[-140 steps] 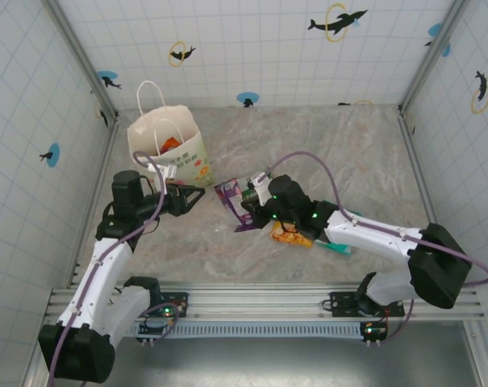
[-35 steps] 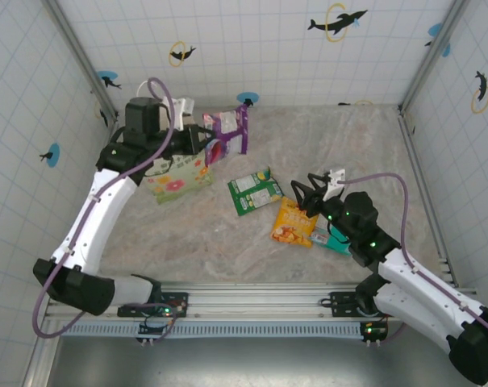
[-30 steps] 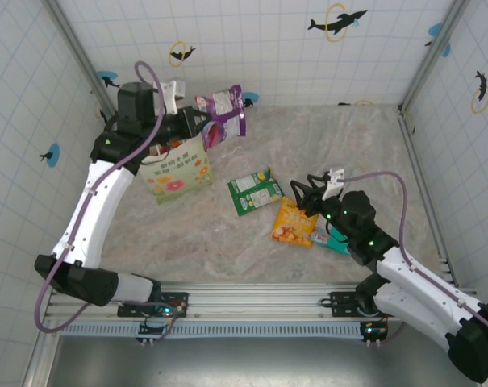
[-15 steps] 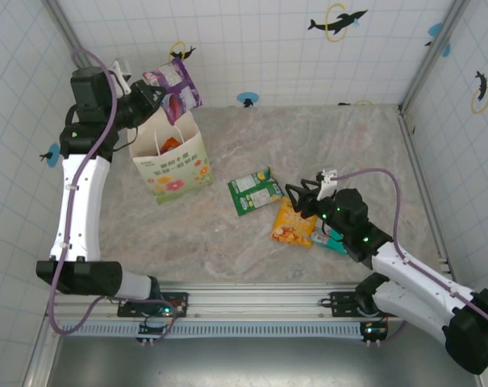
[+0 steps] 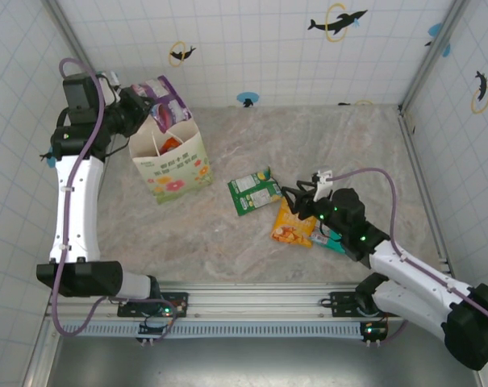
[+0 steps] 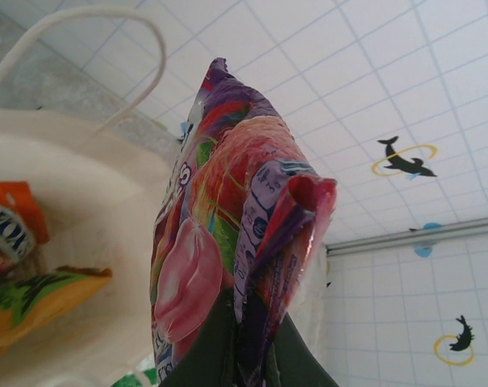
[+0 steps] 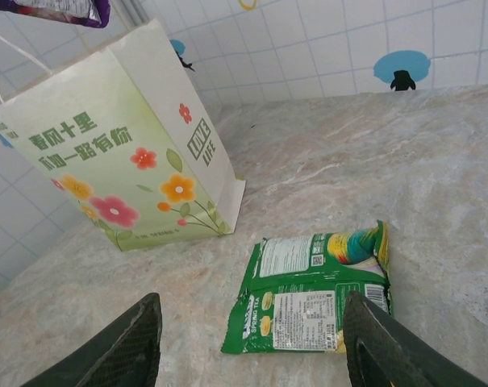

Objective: Place the snacks into the paper bag

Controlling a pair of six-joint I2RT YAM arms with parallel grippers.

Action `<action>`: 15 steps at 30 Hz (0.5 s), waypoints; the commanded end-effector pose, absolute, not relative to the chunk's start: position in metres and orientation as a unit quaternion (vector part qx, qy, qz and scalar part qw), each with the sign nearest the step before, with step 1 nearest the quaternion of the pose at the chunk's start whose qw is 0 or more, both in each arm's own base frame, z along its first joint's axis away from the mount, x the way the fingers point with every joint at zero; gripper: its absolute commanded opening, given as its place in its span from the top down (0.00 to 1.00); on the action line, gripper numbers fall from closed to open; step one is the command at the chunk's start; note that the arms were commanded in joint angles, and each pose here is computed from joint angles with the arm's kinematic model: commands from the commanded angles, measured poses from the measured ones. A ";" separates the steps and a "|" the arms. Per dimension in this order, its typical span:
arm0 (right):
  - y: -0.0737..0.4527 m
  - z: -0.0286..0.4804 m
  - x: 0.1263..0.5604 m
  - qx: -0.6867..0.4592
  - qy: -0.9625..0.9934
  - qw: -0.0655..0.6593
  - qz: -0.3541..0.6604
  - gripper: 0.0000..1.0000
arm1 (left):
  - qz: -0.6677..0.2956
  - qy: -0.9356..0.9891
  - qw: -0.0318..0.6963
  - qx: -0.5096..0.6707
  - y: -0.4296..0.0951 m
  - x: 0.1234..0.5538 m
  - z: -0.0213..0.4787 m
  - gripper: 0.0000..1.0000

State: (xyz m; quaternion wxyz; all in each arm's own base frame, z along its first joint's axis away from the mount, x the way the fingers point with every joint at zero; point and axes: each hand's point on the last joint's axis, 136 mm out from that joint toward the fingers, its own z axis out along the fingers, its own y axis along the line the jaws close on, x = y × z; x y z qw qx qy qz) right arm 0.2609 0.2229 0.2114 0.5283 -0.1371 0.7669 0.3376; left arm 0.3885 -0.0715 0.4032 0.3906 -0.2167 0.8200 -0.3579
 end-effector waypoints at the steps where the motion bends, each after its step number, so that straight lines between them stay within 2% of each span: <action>1: 0.232 0.236 0.261 -0.153 0.737 0.552 0.358 0.39 | -0.332 0.821 0.409 -0.220 -0.060 0.371 0.419 1.00; 7: 0.235 0.233 0.258 -0.155 0.735 0.552 0.362 0.39 | -0.272 0.845 0.397 -0.234 -0.044 0.367 0.398 1.00; 15: 0.238 0.229 0.255 -0.158 0.737 0.548 0.362 0.39 | -0.264 0.866 0.357 -0.230 -0.048 0.374 0.363 1.00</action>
